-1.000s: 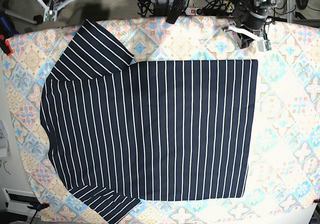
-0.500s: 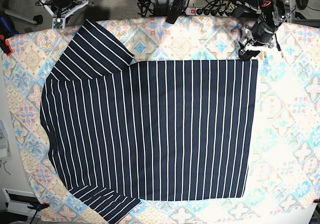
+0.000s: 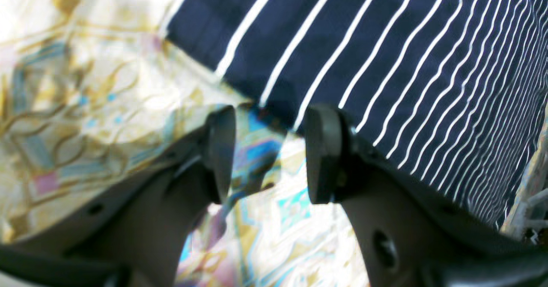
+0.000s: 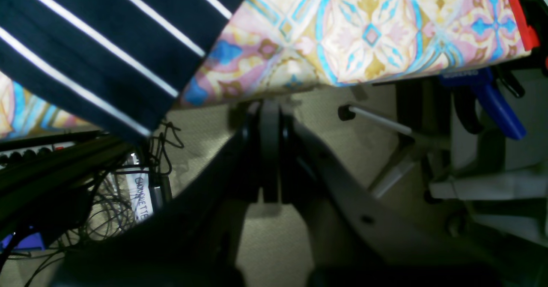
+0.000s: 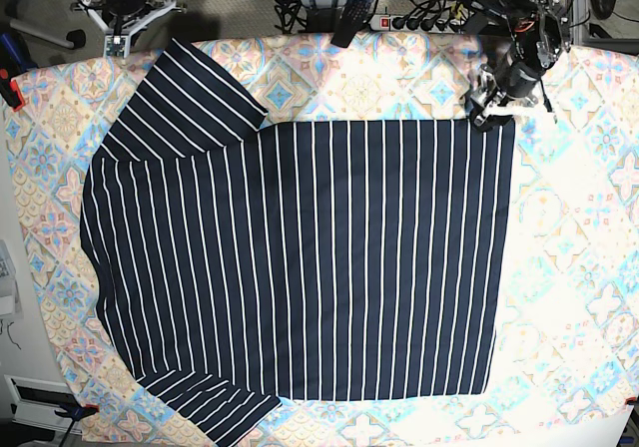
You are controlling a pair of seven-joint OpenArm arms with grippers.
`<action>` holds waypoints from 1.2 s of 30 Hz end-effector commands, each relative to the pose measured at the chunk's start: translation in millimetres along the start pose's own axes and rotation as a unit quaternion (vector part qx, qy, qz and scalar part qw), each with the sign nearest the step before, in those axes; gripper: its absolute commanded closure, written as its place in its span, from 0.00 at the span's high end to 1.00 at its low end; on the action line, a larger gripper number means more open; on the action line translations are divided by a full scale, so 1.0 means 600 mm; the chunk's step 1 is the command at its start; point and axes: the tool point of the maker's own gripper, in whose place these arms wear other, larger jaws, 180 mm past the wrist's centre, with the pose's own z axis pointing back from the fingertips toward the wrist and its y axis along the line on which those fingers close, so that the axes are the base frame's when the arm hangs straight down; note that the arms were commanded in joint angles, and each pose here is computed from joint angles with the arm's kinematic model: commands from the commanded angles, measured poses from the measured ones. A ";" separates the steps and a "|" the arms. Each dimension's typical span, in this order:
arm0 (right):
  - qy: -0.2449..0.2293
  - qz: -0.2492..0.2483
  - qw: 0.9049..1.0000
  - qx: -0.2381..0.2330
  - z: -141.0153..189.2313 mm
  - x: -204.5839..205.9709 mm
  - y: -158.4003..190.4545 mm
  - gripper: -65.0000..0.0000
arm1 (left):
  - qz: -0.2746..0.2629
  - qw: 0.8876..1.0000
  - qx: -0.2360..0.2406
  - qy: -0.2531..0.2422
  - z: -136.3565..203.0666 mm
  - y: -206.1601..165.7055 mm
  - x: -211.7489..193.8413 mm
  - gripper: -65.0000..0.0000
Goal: Fold the T-shirt properly
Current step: 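Lower both grippers to the shirt's shoulder edge and grasp it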
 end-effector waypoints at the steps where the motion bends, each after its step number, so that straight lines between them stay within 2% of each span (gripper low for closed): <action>1: -0.010 0.007 1.000 -0.006 0.004 0.007 -0.009 0.00 | 0.000 1.000 -0.007 -0.007 0.000 -0.005 0.009 0.42; 7: -0.009 0.006 1.000 -0.005 0.004 0.006 -0.008 0.00 | 0.028 1.000 -0.002 0.008 -0.035 0.002 0.005 0.40; 11: -0.008 0.006 1.000 -0.005 0.004 0.005 -0.008 0.00 | 0.026 1.000 -0.005 0.009 -0.037 -0.001 0.004 0.19; 14: -0.018 0.003 1.000 -0.003 -0.002 0.018 -0.004 0.02 | 0.025 1.000 -0.006 0.012 -0.038 -0.002 0.002 0.11; 18: -0.030 0.001 0.999 0.020 -0.009 0.036 0.029 0.16 | 0.026 1.000 -0.004 0.014 -0.036 0.001 -0.001 0.00; 21: -0.036 0.002 0.999 0.029 -0.010 0.043 0.041 0.26 | 0.026 1.000 -0.003 0.014 -0.036 0.002 -0.002 0.00; 24: -0.053 -0.002 0.998 0.036 -0.020 0.069 0.054 0.31 | 0.025 1.000 -0.003 0.014 -0.036 0.002 -0.002 0.00; 33: -0.074 -0.007 0.996 0.041 -0.033 0.103 0.064 0.31 | 0.024 1.000 0.000 0.017 -0.037 0.006 -0.005 0.00; 36: -0.053 -0.011 0.998 0.040 -0.045 0.107 0.066 0.31 | 0.024 1.000 0.000 0.017 -0.037 0.006 -0.005 0.00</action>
